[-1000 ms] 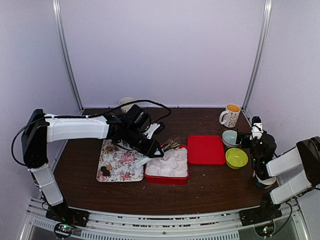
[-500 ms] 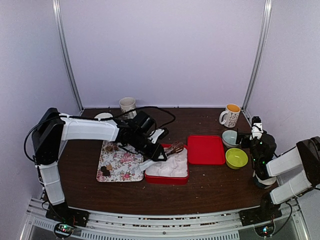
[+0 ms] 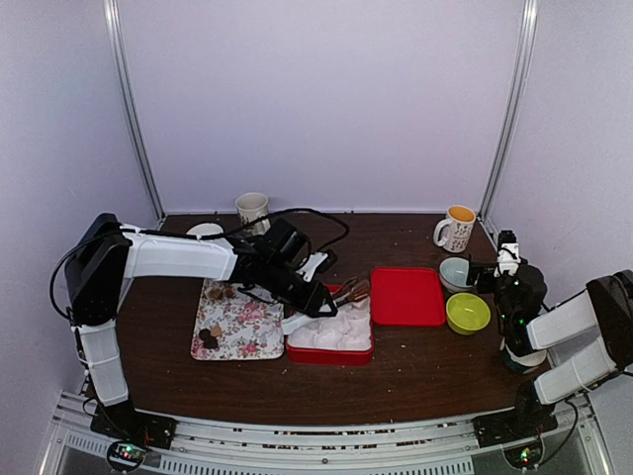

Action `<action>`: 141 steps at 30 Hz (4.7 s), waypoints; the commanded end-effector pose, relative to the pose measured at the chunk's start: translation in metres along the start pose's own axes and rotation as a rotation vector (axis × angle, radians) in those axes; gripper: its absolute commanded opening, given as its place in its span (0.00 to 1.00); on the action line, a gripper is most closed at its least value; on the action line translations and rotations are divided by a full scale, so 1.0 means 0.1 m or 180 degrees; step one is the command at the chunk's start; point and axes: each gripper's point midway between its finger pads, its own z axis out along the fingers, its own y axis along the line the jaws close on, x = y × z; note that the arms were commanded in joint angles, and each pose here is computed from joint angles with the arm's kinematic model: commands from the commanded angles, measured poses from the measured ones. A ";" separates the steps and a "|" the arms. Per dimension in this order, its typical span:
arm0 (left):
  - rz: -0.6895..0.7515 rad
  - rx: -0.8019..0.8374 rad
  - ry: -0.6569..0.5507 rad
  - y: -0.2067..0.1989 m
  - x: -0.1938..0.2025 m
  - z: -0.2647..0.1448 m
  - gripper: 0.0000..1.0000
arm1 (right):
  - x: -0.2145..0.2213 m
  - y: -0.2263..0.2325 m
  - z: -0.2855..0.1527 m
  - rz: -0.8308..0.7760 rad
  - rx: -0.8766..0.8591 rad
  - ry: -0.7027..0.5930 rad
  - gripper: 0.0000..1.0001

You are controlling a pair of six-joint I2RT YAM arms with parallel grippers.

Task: Pack the chocolate
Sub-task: Place the fake chocolate in the empty pocket of the box, then pick up the fake chocolate from the plate.

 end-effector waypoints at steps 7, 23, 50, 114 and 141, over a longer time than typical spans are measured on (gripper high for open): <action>0.0082 -0.0040 -0.0267 -0.04 -0.19 -0.12 0.45 | -0.12 -0.01 0.03 0.0021 -0.0008 -0.0104 1.00; -0.0094 -0.0611 -0.0773 0.12 -0.16 -0.98 0.40 | -0.12 -0.01 0.03 0.0025 -0.0011 -0.0108 1.00; -0.0501 -0.0830 -0.1048 0.30 0.52 -1.62 0.41 | -0.11 -0.01 0.03 0.0026 -0.0016 -0.0102 1.00; -0.1534 -0.1773 0.0854 0.52 1.84 -2.46 0.42 | -0.12 -0.01 0.03 0.0026 -0.0011 -0.0103 1.00; -0.1752 -0.1608 0.0805 0.61 1.98 -2.24 0.43 | -0.11 -0.01 0.03 0.0025 -0.0013 -0.0102 1.00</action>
